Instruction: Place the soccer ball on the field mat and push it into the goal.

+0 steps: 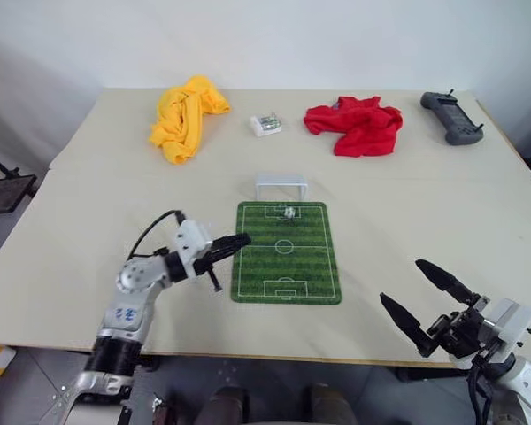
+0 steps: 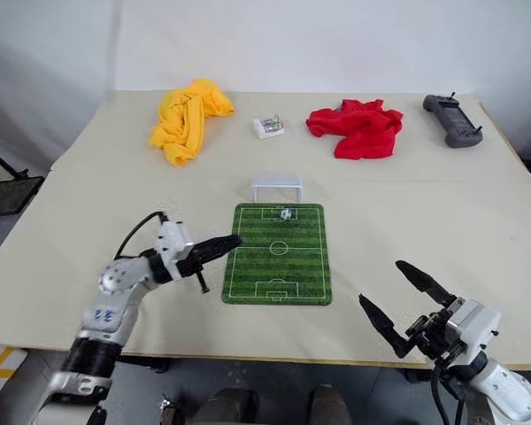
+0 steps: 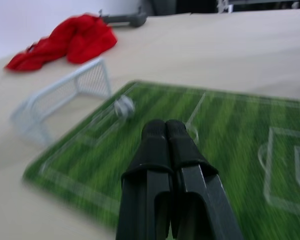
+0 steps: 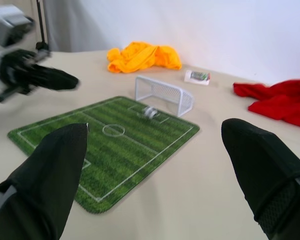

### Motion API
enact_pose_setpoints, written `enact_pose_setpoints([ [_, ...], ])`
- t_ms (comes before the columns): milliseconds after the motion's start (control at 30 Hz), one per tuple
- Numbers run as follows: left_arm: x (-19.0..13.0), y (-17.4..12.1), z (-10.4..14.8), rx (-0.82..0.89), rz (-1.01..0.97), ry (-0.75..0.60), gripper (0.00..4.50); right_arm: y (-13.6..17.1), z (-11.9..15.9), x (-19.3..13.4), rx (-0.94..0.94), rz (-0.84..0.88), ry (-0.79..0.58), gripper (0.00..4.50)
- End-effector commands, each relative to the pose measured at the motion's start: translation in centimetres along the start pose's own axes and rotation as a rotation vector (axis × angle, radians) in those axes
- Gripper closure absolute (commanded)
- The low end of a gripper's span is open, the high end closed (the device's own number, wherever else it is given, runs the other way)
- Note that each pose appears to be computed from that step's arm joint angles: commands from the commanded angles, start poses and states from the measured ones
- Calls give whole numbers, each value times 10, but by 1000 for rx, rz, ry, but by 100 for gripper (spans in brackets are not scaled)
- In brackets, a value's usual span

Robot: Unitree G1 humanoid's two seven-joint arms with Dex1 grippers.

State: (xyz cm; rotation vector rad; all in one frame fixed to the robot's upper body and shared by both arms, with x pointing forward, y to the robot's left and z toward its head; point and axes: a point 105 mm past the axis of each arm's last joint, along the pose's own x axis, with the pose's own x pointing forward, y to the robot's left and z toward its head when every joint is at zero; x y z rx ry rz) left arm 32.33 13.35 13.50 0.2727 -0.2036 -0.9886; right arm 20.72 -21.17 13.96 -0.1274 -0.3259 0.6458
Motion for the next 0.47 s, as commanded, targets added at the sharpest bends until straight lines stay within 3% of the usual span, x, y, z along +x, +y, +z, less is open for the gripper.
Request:
enact_pose_setpoints([
  [33, -21, 18, 20, -15, 93, -54, 447, -8, 7, 2, -42, -4, -30, 0],
  [267, -53, 62, 17, -103, 351, -7, 447, -19, 4, 9, -47, -5, -38, 0],
  [467, -70, 64, 9, -151, 434, 84, 447, -32, 4, 12, -69, -35, -47, 0],
])
